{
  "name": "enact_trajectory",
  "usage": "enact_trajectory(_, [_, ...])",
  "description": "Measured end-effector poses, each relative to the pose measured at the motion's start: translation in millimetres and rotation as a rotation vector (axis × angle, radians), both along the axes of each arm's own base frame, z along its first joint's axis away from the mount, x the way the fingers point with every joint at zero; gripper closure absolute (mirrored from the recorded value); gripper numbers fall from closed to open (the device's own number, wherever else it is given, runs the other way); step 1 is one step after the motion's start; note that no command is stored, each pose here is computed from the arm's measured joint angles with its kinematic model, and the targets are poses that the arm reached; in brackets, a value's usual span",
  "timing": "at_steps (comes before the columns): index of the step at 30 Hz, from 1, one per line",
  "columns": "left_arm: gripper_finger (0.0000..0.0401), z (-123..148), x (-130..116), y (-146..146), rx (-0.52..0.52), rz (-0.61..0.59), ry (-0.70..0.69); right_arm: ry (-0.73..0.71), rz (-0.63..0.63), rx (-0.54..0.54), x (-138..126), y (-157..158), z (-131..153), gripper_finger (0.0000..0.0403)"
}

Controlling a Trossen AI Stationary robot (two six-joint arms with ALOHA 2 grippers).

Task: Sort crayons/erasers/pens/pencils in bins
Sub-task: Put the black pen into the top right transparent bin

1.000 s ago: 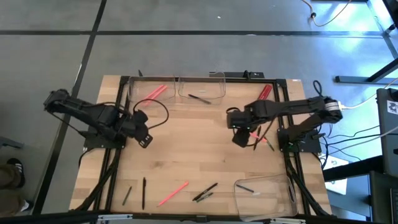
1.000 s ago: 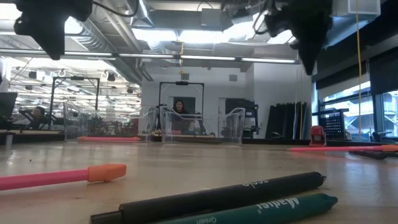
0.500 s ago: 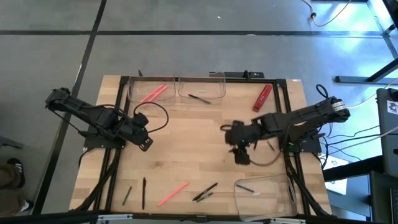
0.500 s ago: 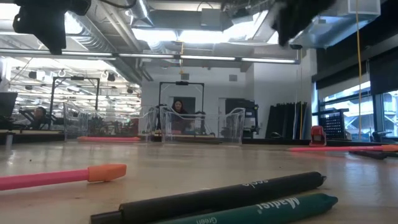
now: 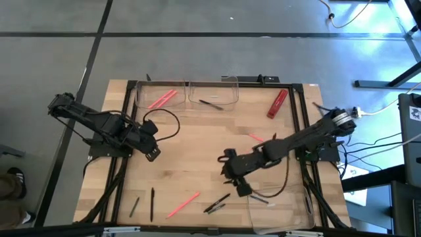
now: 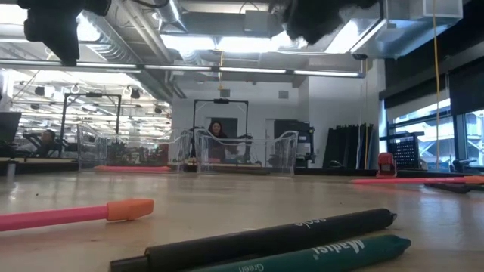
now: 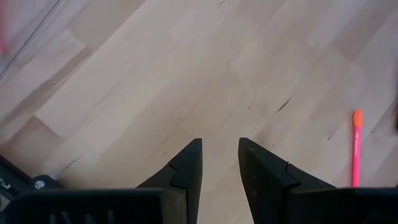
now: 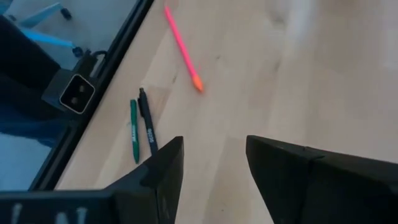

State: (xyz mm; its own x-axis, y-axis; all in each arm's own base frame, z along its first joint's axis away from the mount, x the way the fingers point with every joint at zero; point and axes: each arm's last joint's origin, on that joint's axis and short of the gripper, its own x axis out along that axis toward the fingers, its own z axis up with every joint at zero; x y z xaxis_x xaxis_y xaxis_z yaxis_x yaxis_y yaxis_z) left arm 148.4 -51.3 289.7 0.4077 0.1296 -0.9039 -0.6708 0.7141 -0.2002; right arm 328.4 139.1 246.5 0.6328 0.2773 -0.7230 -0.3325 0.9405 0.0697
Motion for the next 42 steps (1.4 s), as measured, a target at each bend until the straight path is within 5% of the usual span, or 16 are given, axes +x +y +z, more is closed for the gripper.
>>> enact_trajectory(12, [0.0305,-0.1,0.0,0.1,0.036,-0.076,0.011,0.049,0.137,0.083,22.0,21.6,-45.5,0.0226])
enact_trajectory(20, [0.0305,-0.1,0.0,-0.1,0.061,-0.133,0.019,0.172,-0.009,0.147,24.5,19.0,-33.4,0.0226])
enact_trajectory(30, [0.0305,-0.1,0.1,0.0,0.082,-0.179,0.025,0.421,-0.081,0.027,49.1,28.5,2.8,0.0226])
enact_trajectory(36, [0.0305,0.0,0.2,-0.1,0.095,-0.208,0.028,0.48,0.1,-0.037,69.6,44.9,-22.2,0.0226])
enact_trajectory(42, [0.0305,0.1,-1.0,-3.8,0.112,-0.267,0.03,0.513,0.108,-0.05,79.7,49.8,-45.1,0.0226])
